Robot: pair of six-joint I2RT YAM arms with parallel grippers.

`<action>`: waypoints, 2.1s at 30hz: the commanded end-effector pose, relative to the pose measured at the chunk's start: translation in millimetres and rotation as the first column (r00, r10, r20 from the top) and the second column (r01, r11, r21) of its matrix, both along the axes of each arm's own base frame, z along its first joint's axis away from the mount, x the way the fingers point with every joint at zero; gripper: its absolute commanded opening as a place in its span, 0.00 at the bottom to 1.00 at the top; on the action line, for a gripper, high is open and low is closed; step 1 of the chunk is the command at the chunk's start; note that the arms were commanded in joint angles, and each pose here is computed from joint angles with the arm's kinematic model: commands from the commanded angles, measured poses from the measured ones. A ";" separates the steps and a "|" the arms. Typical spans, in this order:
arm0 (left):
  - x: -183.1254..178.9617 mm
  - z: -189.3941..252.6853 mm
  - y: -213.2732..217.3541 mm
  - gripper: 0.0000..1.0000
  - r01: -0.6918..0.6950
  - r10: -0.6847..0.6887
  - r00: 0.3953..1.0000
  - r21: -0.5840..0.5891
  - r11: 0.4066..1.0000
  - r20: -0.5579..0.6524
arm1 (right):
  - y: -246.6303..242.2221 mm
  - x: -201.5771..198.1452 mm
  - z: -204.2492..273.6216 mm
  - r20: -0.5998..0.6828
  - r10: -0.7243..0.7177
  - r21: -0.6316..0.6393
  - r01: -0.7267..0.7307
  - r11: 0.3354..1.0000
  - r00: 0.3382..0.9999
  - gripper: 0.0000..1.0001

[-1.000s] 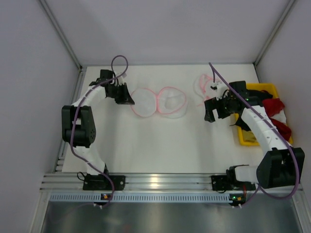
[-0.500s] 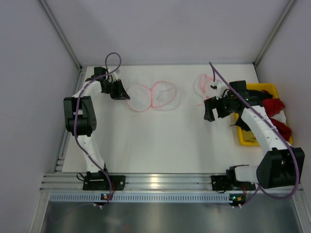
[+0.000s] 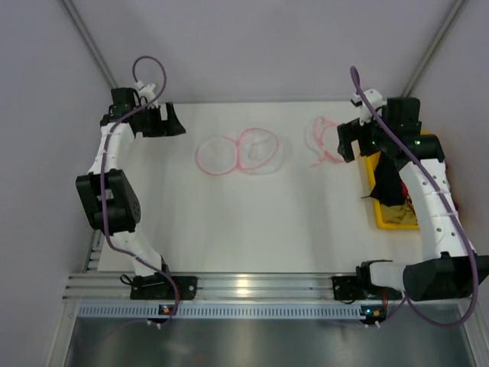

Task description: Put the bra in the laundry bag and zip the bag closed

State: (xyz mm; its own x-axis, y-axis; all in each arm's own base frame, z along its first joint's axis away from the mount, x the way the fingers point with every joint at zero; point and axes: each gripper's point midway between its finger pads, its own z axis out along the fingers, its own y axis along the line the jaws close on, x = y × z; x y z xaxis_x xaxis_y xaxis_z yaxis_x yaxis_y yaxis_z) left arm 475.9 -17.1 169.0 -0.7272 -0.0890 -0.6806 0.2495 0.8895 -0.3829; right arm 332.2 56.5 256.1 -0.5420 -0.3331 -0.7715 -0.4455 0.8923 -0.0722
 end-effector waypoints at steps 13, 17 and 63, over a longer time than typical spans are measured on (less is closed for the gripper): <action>-103.6 83.4 -66.7 0.98 0.200 -0.296 0.928 0.368 0.908 0.226 | -100.6 17.3 -23.4 -0.219 -0.310 -0.112 0.292 0.950 0.925 0.85; -118.9 87.8 -101.4 0.98 0.247 -0.357 0.907 0.403 0.881 0.223 | -129.6 14.5 -53.4 -0.288 -0.362 -0.069 0.357 0.931 0.887 0.77; -131.9 80.8 -143.4 0.98 0.262 -0.331 0.928 0.334 0.905 0.169 | -155.5 25.2 -67.1 -0.112 -0.327 -0.078 0.319 0.944 0.939 0.00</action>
State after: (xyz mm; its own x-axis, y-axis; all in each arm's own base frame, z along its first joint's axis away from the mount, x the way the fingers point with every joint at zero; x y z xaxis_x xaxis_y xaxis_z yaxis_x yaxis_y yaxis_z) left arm 346.0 -157.5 225.3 -0.5446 0.3932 -0.7408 0.5798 0.8148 0.0062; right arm 351.1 -112.2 120.4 -0.8324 -0.1263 -0.5396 -0.0860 0.9913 -0.0995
